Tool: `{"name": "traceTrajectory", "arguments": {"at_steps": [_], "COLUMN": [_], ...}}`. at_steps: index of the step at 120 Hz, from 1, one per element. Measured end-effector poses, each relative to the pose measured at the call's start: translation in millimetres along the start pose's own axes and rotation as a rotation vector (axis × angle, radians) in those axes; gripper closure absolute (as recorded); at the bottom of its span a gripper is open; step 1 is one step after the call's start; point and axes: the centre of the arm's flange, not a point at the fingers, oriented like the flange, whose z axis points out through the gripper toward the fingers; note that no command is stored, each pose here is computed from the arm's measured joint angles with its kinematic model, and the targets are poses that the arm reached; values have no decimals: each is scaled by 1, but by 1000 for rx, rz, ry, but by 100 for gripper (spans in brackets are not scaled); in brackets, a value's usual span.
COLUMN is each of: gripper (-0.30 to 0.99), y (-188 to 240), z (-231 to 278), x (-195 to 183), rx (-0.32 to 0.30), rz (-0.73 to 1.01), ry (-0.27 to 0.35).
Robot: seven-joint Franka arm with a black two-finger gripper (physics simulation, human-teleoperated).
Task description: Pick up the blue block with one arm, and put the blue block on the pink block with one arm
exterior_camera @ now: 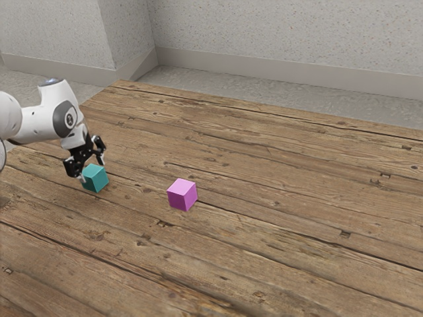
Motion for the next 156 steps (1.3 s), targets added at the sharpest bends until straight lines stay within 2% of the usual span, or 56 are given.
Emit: {"name": "traceTrajectory", "arguments": {"at_steps": [40,46,65,74,86,102,116,127,156], "gripper": [1,4,28,32,33,32,31,30,30], "y": [-2,-1,-1,-1,4,15,9,-1,-8], "z": [24,26,28,19,-18,-81,-126,-133,-123], "x": [-6,-6,-9,-11,-7,24,80,123,176], "rx": [-15,-17,-17,-6,25,48,55,33,-24], "rz": [4,5,5,4,5,26,85,122,84], "ry": [19,20,20,13,-1,-5,1,20,98]}}
